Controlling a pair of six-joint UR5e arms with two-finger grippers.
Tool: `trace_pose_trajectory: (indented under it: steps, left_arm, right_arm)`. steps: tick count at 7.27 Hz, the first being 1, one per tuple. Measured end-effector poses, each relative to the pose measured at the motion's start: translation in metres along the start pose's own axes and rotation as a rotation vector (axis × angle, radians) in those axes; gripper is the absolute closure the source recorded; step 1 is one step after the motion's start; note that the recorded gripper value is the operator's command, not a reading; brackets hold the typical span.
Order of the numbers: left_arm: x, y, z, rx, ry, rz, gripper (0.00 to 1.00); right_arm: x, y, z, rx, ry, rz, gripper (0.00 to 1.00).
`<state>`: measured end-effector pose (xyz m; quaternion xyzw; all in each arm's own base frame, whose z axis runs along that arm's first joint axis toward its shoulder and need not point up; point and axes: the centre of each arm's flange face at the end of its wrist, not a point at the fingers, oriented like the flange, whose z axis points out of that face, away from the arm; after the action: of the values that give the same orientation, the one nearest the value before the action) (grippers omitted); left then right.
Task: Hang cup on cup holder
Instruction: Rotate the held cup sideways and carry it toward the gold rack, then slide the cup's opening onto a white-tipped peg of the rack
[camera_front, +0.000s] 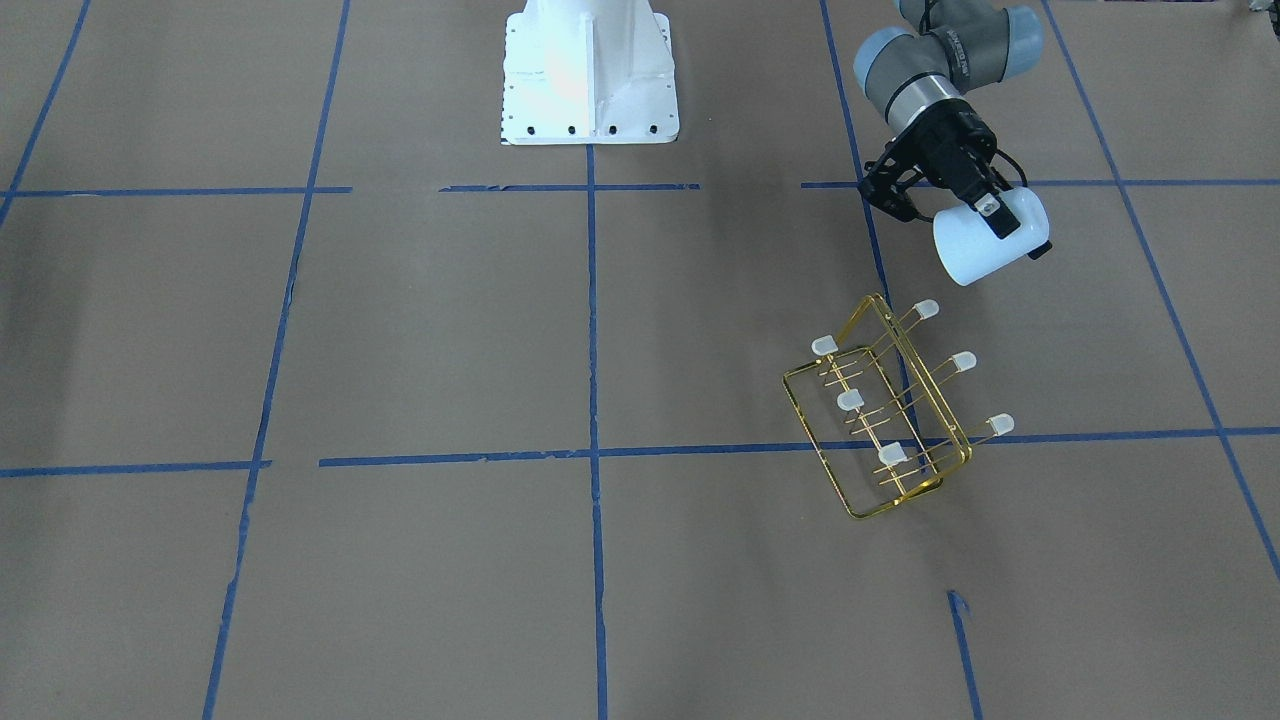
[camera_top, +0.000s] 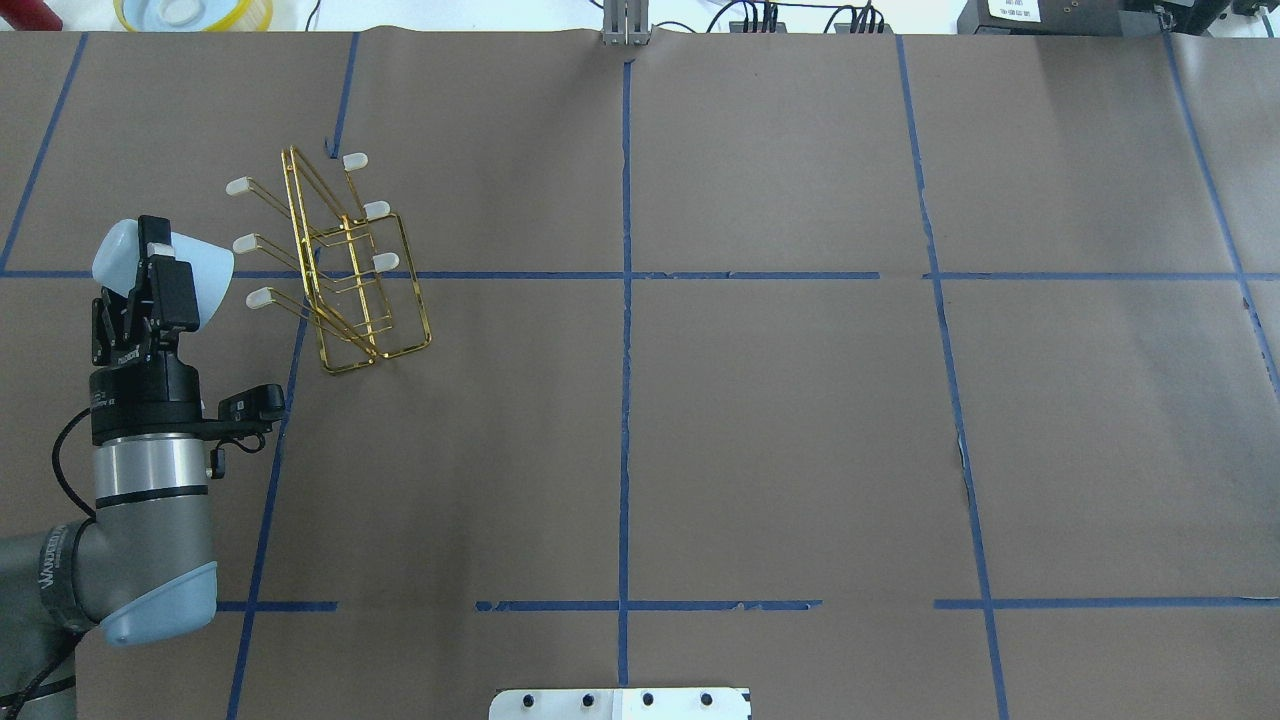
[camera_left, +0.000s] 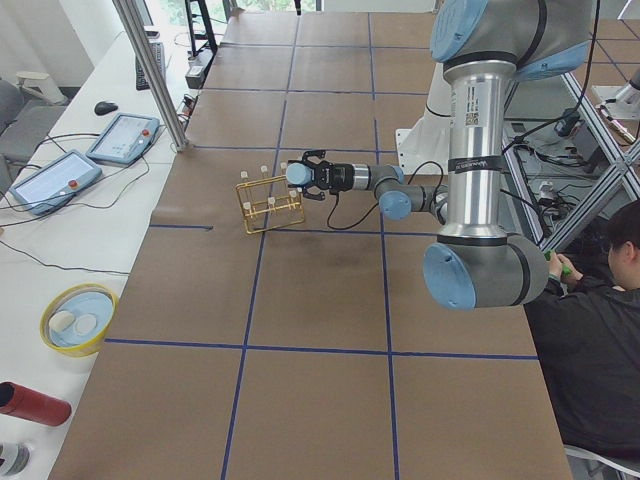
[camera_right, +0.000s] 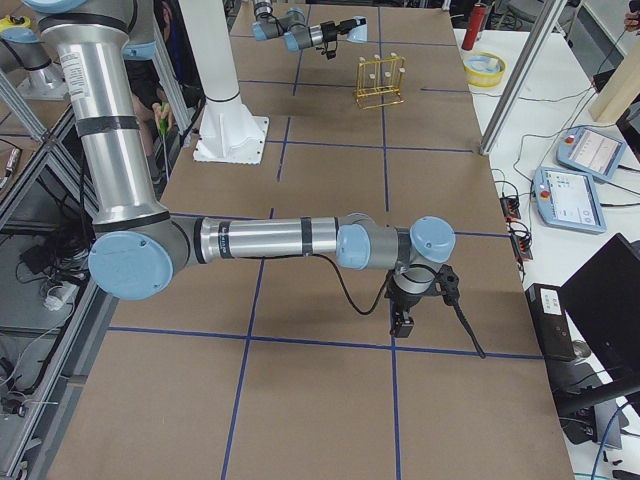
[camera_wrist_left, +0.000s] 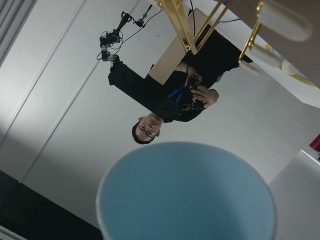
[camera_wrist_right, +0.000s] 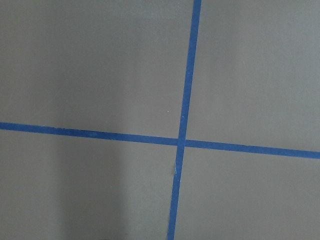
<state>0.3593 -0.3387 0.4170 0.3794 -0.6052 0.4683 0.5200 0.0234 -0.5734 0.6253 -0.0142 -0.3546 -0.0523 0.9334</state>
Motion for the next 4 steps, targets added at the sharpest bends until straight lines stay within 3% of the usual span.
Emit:
trace_pose_trajectory:
  steps: [4]
  left_arm:
    - [0.018, -0.022, -0.002, 0.001, -0.005, 0.056, 0.97]
  right_arm:
    - [0.0, 0.0, 0.0, 0.0, 0.0, 0.001, 0.0]
